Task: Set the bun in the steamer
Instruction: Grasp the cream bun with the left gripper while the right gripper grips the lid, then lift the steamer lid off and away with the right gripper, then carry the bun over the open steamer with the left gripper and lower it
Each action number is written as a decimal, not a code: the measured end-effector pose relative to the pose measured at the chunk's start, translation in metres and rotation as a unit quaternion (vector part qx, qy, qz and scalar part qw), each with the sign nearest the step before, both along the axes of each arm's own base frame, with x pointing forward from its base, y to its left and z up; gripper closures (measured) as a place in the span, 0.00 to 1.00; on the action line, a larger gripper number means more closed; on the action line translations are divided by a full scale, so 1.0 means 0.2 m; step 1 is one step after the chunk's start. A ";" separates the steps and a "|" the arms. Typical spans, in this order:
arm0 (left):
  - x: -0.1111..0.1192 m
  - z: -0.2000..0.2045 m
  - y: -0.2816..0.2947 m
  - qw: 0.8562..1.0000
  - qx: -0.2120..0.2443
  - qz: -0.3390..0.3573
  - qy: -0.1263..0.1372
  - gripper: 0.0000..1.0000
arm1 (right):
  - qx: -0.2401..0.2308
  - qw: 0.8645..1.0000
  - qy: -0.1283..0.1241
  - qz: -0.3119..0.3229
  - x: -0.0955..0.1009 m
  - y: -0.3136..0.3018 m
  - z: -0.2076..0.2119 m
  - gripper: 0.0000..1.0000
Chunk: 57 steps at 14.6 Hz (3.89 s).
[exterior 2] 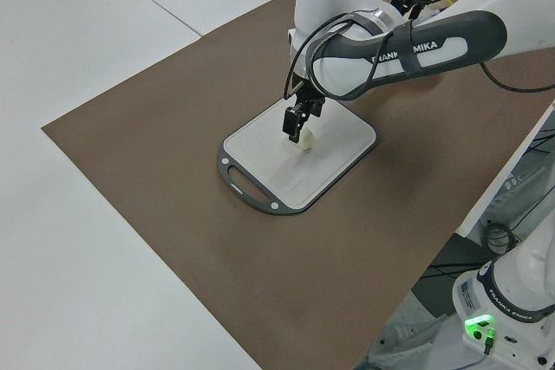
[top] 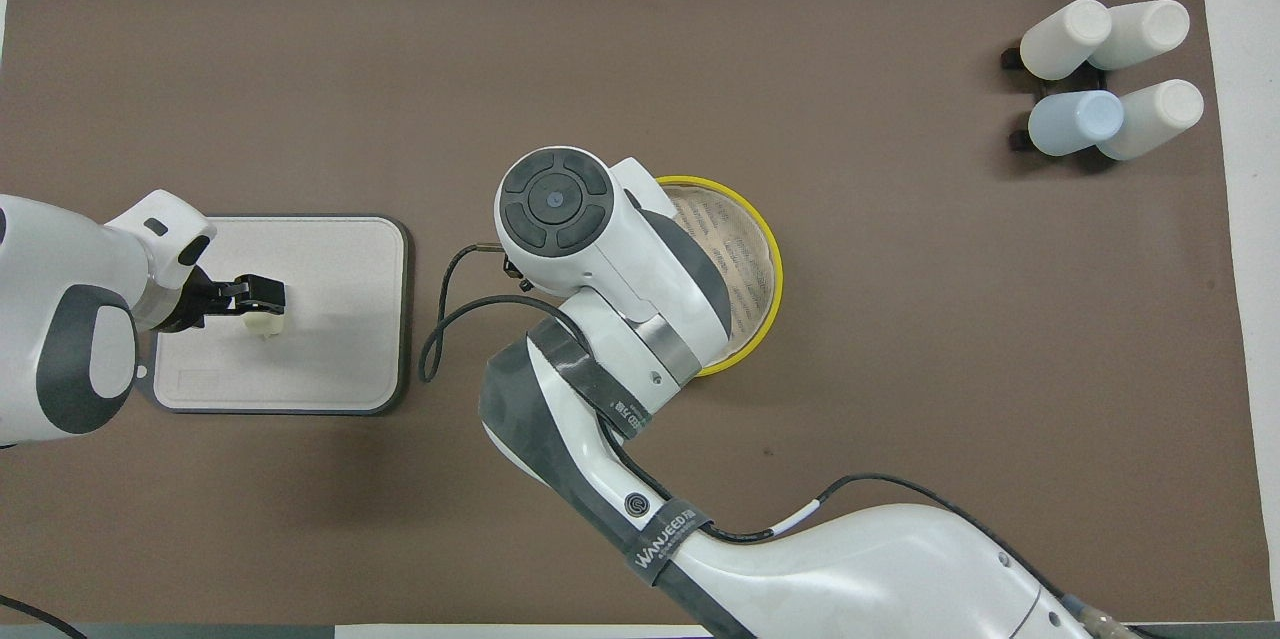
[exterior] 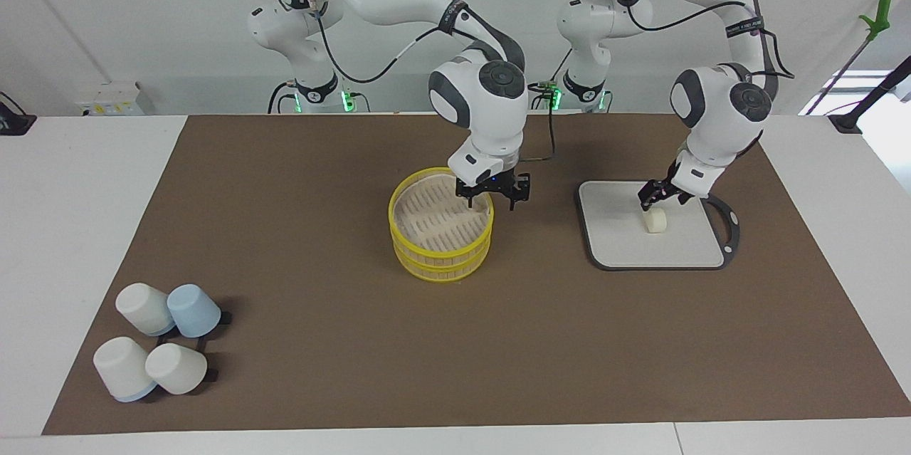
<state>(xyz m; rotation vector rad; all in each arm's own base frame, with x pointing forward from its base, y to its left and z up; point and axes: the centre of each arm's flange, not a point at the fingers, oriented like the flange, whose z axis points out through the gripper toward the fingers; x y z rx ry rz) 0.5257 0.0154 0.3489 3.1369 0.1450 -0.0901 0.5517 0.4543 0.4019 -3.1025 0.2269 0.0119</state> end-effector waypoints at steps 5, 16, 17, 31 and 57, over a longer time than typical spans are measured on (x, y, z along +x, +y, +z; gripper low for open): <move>0.03 -0.06 0.00 1.000 0.000 0.000 -0.010 0.00 | -0.002 1.000 -0.001 -0.002 0.01 -0.01 0.00 0.70; 0.04 -0.14 -0.01 1.000 0.000 -0.003 -0.001 0.23 | -0.007 0.999 0.013 0.045 0.25 -0.46 0.42 0.91; 0.04 -0.14 -0.01 1.000 0.000 -0.003 -0.001 0.23 | -0.006 0.998 0.016 0.060 0.29 -0.61 0.49 0.91; 0.06 -0.09 -0.06 1.000 0.000 -0.004 0.010 0.63 | -0.003 0.990 0.070 0.122 0.47 -1.78 0.60 0.91; 0.01 0.06 -2.41 0.993 -0.033 0.103 0.047 0.62 | -0.003 0.989 0.076 0.128 0.42 -1.76 0.60 0.91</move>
